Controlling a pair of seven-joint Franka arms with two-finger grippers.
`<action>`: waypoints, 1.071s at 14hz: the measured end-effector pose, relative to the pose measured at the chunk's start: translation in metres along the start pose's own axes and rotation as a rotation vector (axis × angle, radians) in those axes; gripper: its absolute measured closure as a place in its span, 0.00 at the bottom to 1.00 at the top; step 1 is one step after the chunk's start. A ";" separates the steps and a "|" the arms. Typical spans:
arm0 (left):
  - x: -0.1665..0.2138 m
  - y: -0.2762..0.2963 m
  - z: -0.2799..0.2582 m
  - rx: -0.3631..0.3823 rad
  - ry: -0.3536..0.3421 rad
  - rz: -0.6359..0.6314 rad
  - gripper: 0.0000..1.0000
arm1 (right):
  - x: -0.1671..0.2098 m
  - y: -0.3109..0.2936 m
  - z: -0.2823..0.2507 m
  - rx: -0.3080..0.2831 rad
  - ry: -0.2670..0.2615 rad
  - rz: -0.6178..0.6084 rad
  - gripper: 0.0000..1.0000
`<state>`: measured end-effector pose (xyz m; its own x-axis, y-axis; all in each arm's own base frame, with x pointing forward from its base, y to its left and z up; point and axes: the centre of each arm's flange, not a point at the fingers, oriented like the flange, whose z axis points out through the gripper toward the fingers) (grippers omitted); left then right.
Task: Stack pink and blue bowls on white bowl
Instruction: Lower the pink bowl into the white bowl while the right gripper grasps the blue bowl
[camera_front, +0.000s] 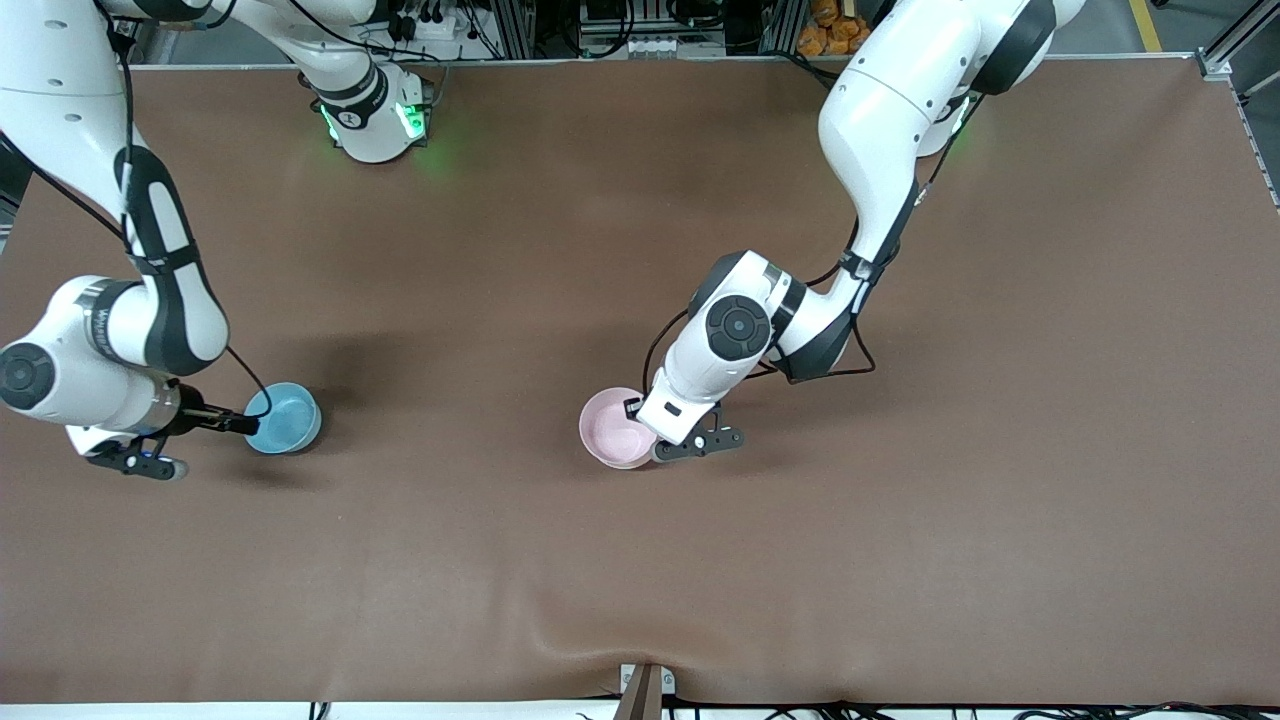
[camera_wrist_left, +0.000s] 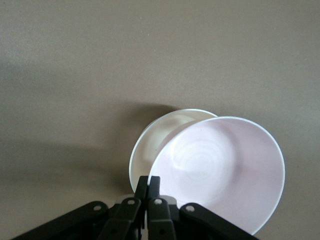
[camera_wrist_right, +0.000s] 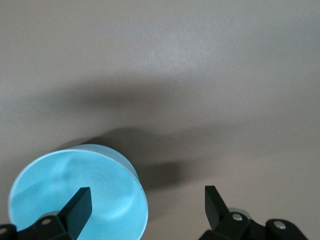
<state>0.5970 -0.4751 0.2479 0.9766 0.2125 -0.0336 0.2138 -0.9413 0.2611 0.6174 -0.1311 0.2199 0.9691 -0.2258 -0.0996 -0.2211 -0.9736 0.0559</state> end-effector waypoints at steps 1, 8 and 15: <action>0.001 -0.001 0.001 0.002 0.000 -0.002 0.97 | -0.004 0.000 0.008 -0.001 -0.010 -0.001 0.00; 0.003 -0.007 0.010 0.013 -0.004 -0.007 0.97 | -0.012 -0.002 0.025 0.034 -0.046 0.030 0.65; 0.005 -0.008 0.015 0.015 -0.002 -0.010 0.51 | -0.008 -0.006 -0.012 0.053 0.002 0.030 0.97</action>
<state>0.6007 -0.4699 0.2315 0.9745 0.2214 -0.0377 0.2238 -0.9431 0.2459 0.6127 -0.1231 0.2319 0.9620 -0.2553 -0.0967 -0.2559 -0.9667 0.0063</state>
